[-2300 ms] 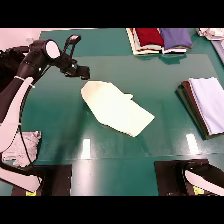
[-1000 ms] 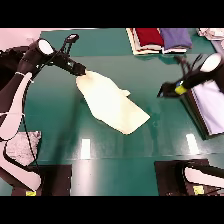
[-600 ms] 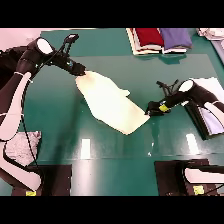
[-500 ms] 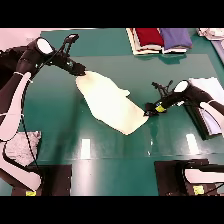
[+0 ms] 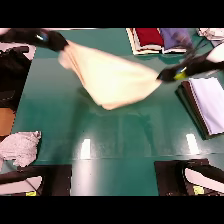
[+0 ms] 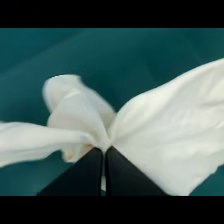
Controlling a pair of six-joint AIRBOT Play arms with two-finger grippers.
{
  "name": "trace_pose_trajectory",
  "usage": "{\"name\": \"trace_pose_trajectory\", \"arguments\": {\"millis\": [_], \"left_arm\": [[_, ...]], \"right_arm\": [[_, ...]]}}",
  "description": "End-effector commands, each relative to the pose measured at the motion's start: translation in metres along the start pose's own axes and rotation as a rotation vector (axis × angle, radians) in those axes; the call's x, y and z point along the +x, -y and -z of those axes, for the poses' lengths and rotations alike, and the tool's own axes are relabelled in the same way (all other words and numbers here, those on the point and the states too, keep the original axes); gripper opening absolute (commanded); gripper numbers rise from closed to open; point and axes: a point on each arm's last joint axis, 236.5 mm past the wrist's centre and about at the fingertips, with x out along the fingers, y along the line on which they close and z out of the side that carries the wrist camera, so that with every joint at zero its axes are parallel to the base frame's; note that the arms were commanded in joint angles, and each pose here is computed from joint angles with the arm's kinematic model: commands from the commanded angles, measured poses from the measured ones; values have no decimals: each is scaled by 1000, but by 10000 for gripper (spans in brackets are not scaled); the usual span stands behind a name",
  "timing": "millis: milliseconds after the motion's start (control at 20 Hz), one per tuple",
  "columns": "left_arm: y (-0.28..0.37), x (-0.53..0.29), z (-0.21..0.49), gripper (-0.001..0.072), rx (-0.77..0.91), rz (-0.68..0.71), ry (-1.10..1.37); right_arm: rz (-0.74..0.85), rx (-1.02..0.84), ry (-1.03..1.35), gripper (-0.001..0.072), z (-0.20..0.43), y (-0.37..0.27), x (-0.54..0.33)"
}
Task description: Fold the shirts.
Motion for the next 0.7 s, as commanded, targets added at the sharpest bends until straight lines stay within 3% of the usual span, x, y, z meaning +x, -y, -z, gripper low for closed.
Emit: {"name": "trace_pose_trajectory", "arguments": {"millis": [0,100,250,450,650], "left_arm": [[24,-124,-66,23,86,-76,282],[37,-164,-76,23,107,-84,355],[43,-162,-60,22,100,-57,293],[52,-95,1,22,54,25,59],[102,-15,114,24,55,169,-221]], "right_arm": [[113,-133,323,19,-68,-25,-137],[152,-172,448,19,-84,-41,-189],[171,-183,491,18,-85,-53,-217],[142,-112,357,18,-59,-43,-187],[113,-21,192,18,-11,-21,-131]]}}
